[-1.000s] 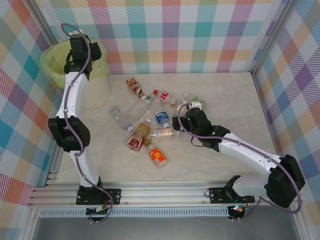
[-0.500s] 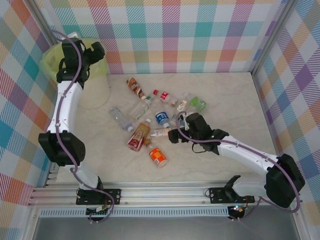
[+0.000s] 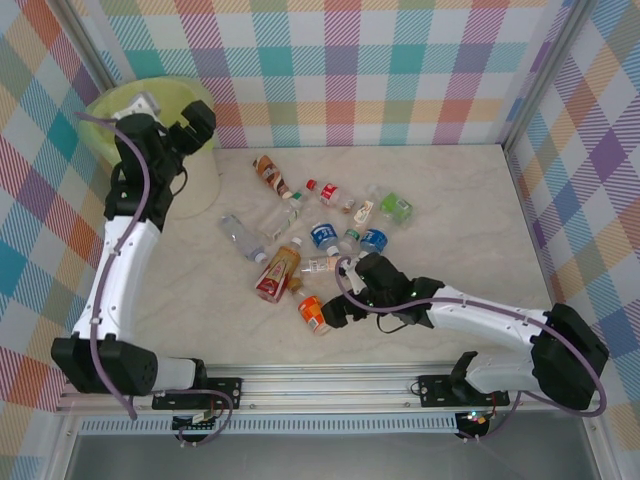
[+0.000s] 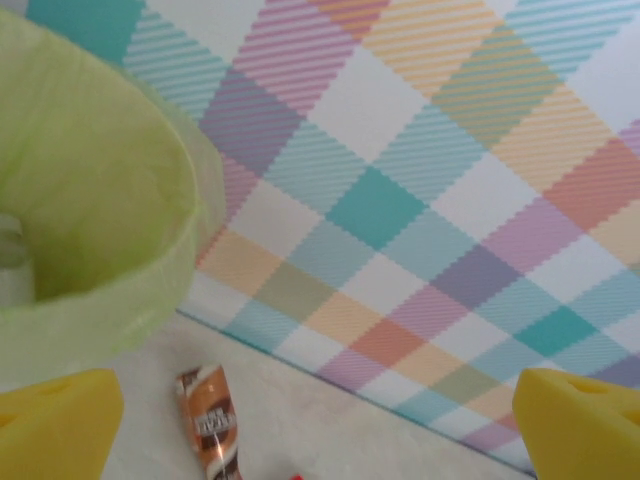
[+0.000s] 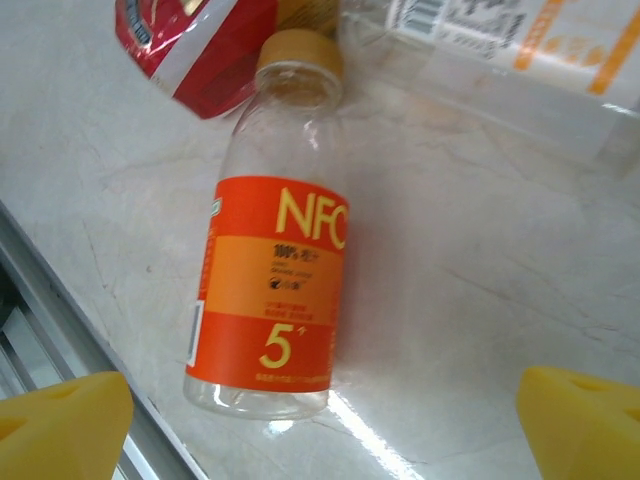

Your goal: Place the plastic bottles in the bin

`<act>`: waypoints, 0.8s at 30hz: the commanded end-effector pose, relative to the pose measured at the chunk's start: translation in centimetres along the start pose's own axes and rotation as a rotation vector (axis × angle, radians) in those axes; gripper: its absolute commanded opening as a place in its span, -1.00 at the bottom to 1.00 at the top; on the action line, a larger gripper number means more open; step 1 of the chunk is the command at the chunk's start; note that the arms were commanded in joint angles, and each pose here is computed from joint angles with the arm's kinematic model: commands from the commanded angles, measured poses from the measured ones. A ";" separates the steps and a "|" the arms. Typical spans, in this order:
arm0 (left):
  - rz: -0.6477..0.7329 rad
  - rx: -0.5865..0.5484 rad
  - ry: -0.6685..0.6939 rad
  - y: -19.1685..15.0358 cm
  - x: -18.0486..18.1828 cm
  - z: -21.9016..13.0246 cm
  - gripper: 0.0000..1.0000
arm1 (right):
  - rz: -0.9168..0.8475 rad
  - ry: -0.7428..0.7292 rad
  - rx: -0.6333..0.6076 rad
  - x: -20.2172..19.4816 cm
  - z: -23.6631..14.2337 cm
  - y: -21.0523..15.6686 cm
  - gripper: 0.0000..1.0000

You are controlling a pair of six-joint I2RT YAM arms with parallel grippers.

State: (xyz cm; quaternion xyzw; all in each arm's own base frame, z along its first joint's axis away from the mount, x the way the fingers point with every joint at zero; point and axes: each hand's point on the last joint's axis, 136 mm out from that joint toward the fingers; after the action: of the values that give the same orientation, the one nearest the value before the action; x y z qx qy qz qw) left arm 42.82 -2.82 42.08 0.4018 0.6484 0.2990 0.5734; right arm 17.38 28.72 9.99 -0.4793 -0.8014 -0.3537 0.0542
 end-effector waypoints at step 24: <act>-0.179 0.339 -0.020 -18.9 1.8 -5.0 1.00 | -0.174 -0.203 0.207 1.8 5.8 -2.9 0.87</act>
State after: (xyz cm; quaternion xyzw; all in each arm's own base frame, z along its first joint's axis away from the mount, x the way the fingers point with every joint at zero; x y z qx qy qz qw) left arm 34.57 -10.55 25.20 0.4514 0.7195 0.1210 0.5138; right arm 15.53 32.96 5.40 -0.4420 -0.8624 -0.2465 0.0127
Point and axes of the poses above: each hand's point on the last joint's axis, 136 mm out from that joint toward the fingers, its own z axis out along the fingers, its own x axis along the line the jaws close on, y = z × x, and after that the axes turned 7 degrees about z, right-handed
